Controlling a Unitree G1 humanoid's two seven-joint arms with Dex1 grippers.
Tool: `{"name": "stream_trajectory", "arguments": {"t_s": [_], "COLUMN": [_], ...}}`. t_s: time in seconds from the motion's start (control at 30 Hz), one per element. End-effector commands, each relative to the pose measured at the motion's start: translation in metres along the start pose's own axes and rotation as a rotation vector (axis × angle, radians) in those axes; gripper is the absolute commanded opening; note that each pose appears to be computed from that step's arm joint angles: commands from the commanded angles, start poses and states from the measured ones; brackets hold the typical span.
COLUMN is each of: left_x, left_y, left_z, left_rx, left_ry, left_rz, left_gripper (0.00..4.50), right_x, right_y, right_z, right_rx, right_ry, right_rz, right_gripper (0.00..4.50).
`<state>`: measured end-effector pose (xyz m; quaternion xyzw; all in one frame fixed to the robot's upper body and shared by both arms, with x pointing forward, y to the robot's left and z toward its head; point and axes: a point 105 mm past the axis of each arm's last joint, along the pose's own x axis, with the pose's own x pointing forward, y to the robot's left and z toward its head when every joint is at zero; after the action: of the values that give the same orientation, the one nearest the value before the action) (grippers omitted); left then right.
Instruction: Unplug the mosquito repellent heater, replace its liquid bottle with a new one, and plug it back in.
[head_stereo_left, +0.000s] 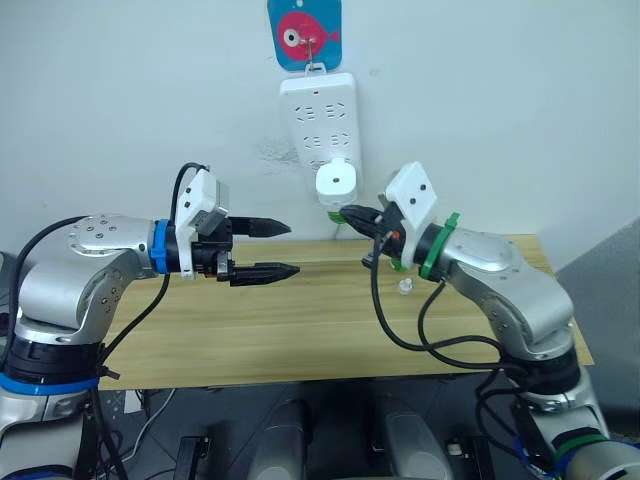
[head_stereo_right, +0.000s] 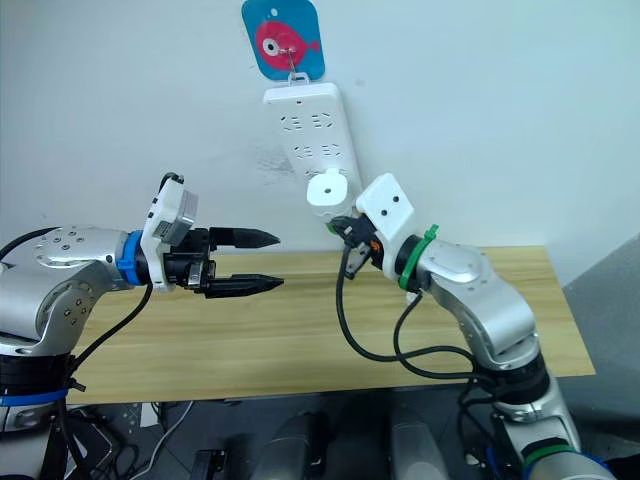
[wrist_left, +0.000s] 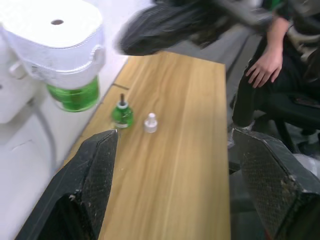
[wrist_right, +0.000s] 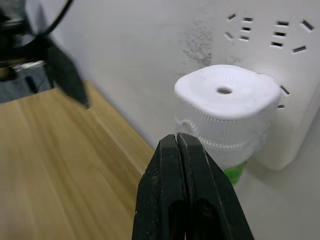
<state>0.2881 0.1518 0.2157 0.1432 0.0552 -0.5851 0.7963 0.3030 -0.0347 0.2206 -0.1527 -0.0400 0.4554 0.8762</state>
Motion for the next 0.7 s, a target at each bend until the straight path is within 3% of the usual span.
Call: {"name": "stream_trajectory", "arguments": {"t_s": [0.03,0.13,0.27,0.33,0.47,0.7], "left_x": [-0.008,-0.012,-0.023,-0.031,-0.053,-0.068], "left_y": [0.005,0.009,0.012,0.009,0.008,0.001], "left_z": [0.003,-0.003,-0.011,-0.017,-0.030,-0.044], "left_rx": [0.064,0.076,0.102,0.114,0.126,0.149], "left_ry": [-0.012,0.013,0.038,0.069,0.141,0.250], "left_rz": [0.071,0.118,0.170,0.175,0.206,0.205], "left_gripper": [3.83,3.83,4.44,4.50,4.50,4.50], "right_x": [-0.013,-0.022,-0.036,-0.049,-0.077,-0.120], "right_y": [0.011,0.009,0.001,-0.003,-0.013,-0.043], "right_z": [0.016,0.015,0.010,0.005,-0.008,-0.026], "right_rx": [-0.060,-0.082,-0.118,-0.153,-0.222,-0.340], "right_ry": [-0.045,-0.028,0.015,0.058,0.165,0.350], "right_rz": [0.087,0.105,0.105,0.115,0.135,0.168], "right_gripper": [0.03,0.03,0.00,0.39,1.60,4.18]}}
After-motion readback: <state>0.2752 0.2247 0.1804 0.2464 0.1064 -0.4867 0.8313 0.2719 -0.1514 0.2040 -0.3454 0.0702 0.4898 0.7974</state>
